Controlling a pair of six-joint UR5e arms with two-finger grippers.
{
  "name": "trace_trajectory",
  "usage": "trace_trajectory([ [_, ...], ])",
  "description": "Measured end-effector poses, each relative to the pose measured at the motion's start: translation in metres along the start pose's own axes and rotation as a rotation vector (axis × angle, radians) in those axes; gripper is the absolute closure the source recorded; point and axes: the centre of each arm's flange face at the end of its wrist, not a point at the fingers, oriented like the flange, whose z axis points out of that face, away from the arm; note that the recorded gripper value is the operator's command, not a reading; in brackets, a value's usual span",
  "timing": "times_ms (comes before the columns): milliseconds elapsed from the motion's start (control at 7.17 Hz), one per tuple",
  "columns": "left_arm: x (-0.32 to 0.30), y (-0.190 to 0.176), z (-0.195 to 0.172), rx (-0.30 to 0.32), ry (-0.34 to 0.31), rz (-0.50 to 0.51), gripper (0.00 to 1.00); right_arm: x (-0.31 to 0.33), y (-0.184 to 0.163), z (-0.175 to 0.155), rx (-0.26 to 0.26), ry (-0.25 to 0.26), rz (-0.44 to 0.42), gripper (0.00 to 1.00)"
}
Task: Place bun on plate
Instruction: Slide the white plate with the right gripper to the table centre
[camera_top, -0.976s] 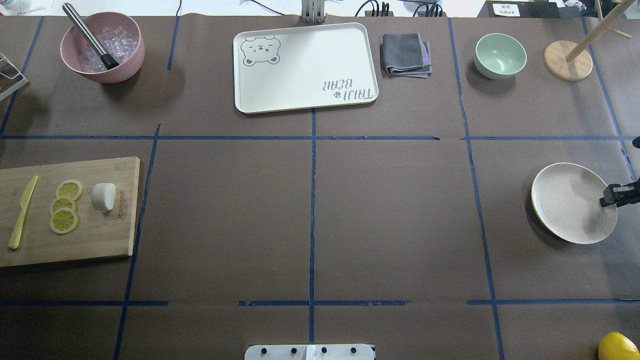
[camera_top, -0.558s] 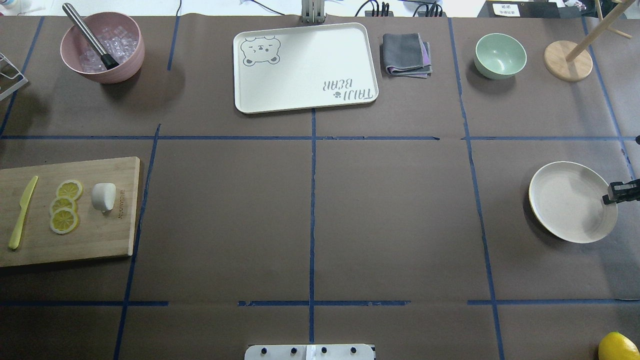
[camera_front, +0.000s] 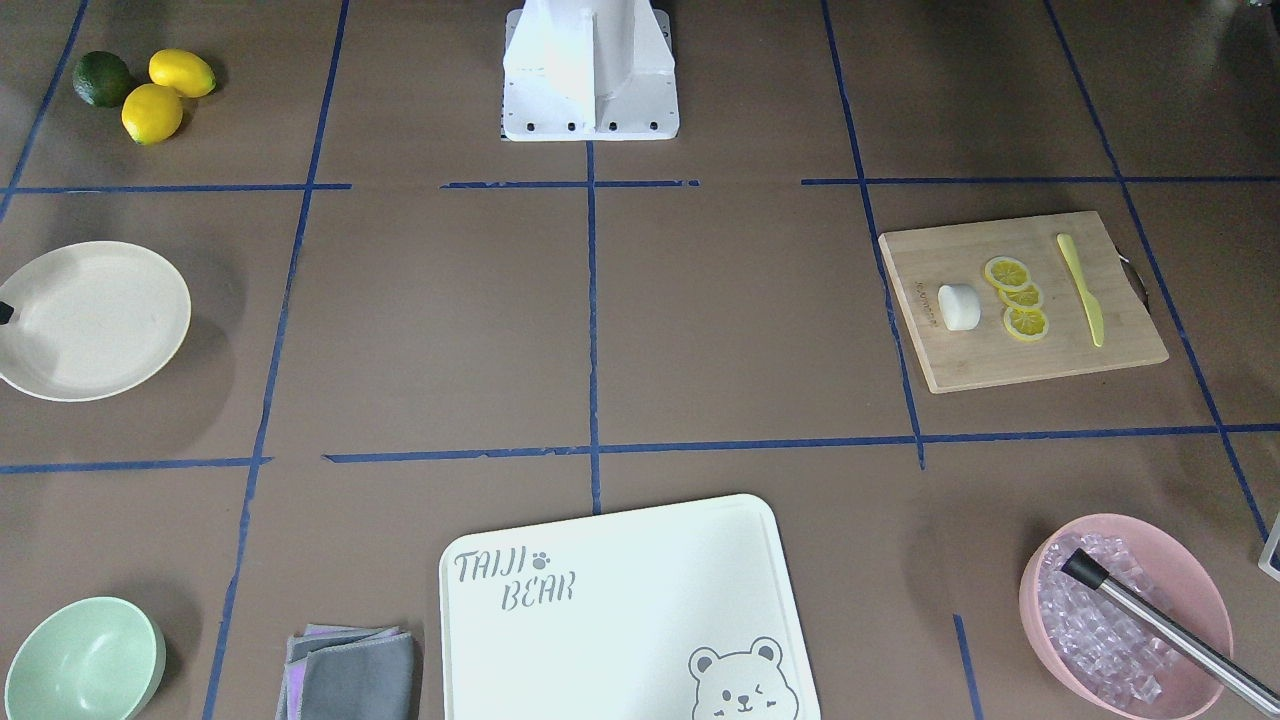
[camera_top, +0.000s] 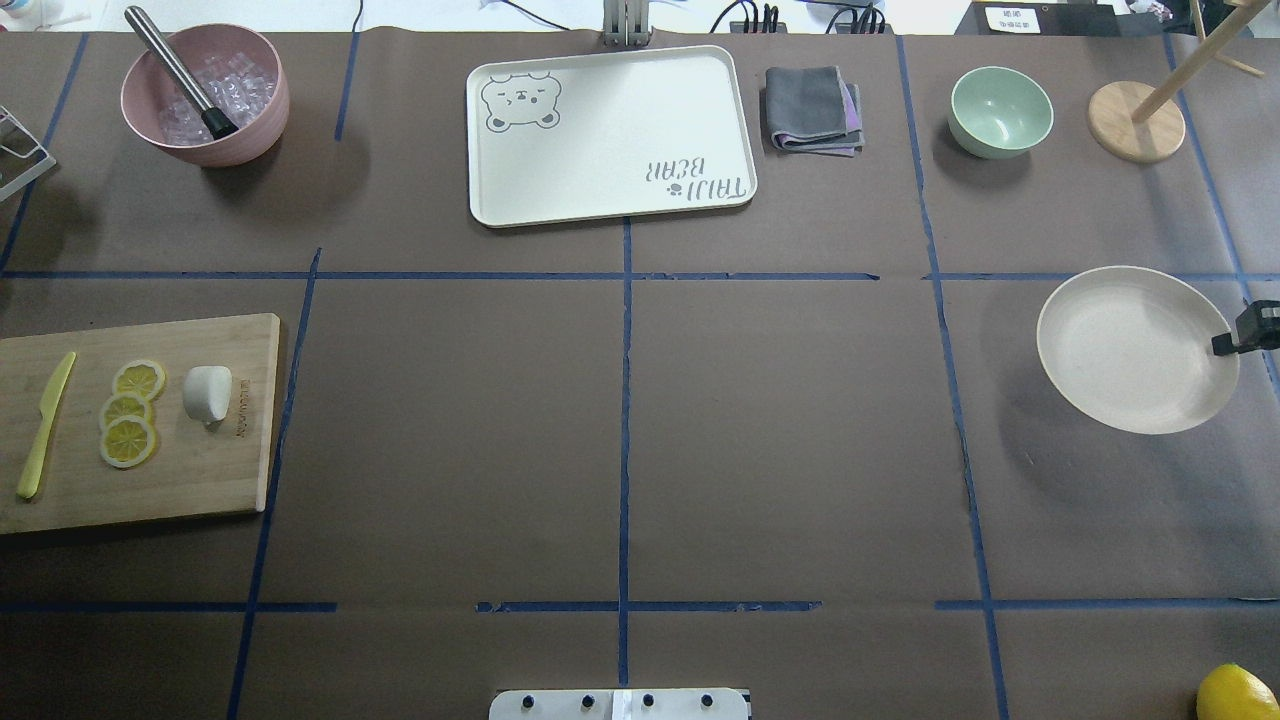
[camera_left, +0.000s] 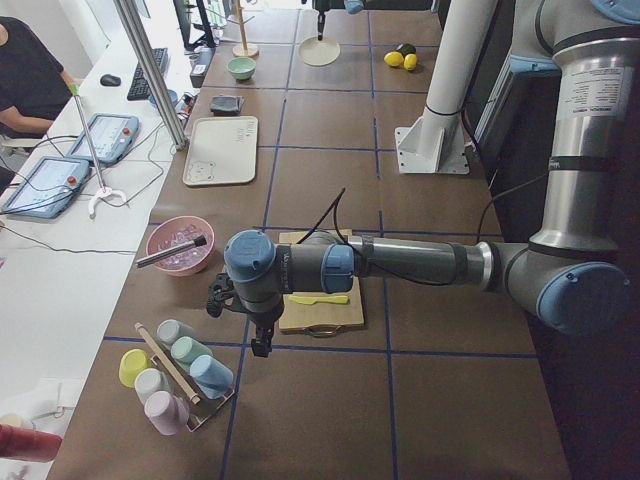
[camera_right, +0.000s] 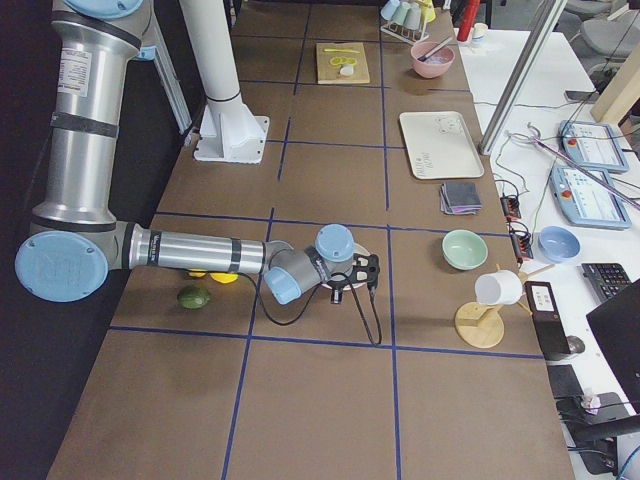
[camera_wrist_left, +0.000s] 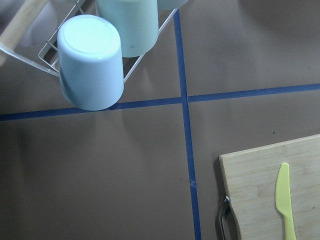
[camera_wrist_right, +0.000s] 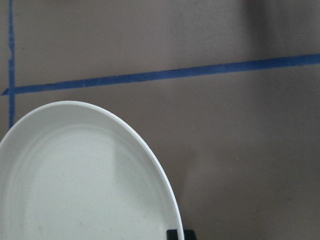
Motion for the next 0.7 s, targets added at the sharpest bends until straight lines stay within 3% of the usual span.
trace_trajectory([
  [139,0.001,0.0,-0.001,0.001,0.0,0.001,0.0,-0.038,-0.022,-0.004,0.015,-0.042,0.03,1.0],
  [418,0.001,0.001,-0.001,0.001,0.0,0.0,0.0,-0.149,-0.051,0.017,-0.011,-0.118,0.087,1.0],
  [697,0.0,0.001,0.0,0.0,0.0,-0.001,0.0,-0.272,-0.048,0.061,-0.029,-0.157,0.147,1.0],
])
